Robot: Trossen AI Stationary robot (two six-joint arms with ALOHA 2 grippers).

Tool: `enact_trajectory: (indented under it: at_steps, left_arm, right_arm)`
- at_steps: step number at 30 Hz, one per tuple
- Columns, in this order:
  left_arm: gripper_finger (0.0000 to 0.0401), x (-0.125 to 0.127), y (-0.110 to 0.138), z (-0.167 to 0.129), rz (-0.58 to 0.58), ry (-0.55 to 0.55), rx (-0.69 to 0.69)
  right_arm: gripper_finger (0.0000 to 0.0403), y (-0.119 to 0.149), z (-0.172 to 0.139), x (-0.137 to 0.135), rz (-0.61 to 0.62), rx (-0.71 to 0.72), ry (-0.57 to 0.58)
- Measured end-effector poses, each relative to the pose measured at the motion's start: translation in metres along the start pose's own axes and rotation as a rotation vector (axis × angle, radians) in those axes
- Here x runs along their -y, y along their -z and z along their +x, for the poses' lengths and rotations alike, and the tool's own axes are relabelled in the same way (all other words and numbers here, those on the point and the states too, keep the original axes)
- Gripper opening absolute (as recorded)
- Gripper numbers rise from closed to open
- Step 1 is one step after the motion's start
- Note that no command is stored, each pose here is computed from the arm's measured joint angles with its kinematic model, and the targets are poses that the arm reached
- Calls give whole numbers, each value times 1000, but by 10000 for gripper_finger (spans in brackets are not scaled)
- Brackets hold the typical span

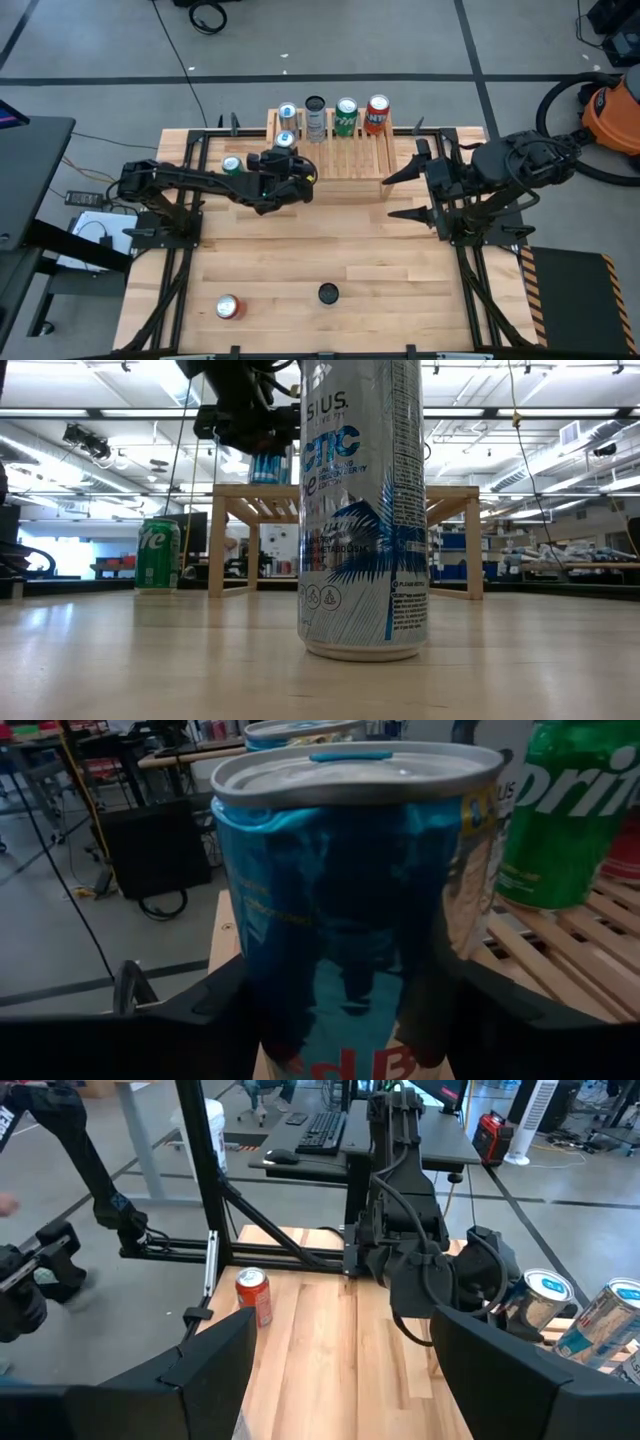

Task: Place canned beverage on shelf
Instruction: Put the blue soda can aligned with the other blue soda can on the shelf

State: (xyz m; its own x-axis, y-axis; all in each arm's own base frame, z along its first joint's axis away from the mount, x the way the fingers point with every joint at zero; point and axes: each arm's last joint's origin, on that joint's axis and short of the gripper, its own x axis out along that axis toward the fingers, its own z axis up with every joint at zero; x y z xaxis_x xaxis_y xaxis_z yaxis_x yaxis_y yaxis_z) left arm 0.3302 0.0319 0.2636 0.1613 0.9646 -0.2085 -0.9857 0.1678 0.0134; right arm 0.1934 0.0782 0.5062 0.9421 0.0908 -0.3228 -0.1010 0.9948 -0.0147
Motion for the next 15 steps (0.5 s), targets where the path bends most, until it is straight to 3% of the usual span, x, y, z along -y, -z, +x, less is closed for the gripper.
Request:
enact_trajectory:
  at_steps: [7,15]
  left_arm:
    - [275,0,0,2,-10,23,-34]
    - [280,0,0,2,-5,15,-26]
  right_arm:
    - [307,-1,0,0,2,6,0]
    - [307,-1,0,-1,13,3,-22]
